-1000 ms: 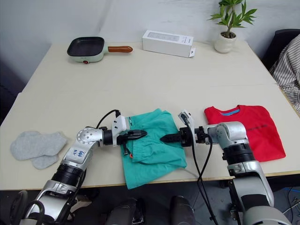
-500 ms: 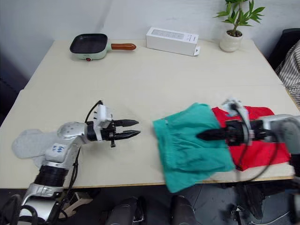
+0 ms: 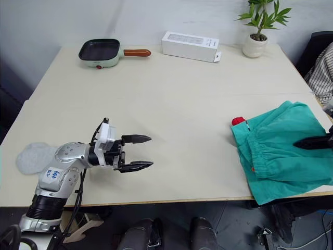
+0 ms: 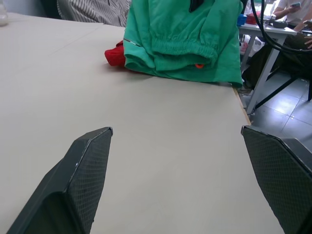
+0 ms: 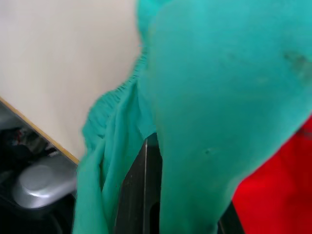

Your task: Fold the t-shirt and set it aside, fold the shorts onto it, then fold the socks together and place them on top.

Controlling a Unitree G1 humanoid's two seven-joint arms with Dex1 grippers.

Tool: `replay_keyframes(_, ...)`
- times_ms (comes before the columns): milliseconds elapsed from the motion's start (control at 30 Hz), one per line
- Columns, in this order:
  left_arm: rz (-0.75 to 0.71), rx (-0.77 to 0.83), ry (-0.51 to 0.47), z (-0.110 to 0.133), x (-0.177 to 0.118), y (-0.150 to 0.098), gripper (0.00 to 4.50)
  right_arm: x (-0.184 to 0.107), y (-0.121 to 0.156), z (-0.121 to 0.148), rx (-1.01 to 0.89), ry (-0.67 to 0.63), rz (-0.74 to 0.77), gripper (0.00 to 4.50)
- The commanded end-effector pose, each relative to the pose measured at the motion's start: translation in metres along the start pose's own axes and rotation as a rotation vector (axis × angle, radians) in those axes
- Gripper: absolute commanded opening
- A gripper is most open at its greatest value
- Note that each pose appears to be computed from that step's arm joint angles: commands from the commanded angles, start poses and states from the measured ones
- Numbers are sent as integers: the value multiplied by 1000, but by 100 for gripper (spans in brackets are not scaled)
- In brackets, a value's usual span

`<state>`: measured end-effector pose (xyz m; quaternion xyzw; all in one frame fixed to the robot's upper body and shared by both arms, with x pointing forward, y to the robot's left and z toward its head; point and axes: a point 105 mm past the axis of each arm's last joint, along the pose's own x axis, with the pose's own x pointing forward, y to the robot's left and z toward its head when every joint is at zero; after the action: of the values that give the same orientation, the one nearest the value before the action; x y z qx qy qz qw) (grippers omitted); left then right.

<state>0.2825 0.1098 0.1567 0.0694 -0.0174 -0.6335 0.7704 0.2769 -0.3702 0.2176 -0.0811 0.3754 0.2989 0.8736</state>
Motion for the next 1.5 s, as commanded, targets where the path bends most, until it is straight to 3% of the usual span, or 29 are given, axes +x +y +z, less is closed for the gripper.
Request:
replay_keyframes(33,-5,48,-26,13,-2,-4,444,-4,-26,-11,-44,61,-124,0)
replay_keyframes(233,-1,54,-27,14,-1,-5,444,24,-65,-27,-37,43,-361,0)
replay_keyframes(333,1,66,-35,15,0,-6,450,24,-68,-42,-53,102,-372,72)
replay_keyframes(433,8,71,-39,15,0,-5,450,19,-68,-33,-97,28,-385,169)
replay_keyframes(700,54,91,-28,15,-8,17,450,-35,-61,23,-373,-156,-484,445)
replay_keyframes(767,47,84,-15,14,-10,20,450,-43,-49,43,-496,-223,-459,445)
replay_keyframes(867,37,77,-4,14,-12,23,450,-48,-19,79,-624,-437,-344,445)
replay_keyframes(933,36,76,6,14,-15,24,450,-42,-6,88,-668,-468,-303,445)
replay_keyframes(1167,117,60,33,10,-34,23,450,41,69,82,-672,-563,-50,445)
replay_keyframes(1300,254,86,41,9,-58,24,450,83,118,78,-560,-716,85,445)
replay_keyframes(1400,421,115,41,15,-90,28,450,111,147,65,-579,-781,115,445)
replay_keyframes(1500,523,129,77,19,-116,20,450,124,157,54,-584,-827,72,445)
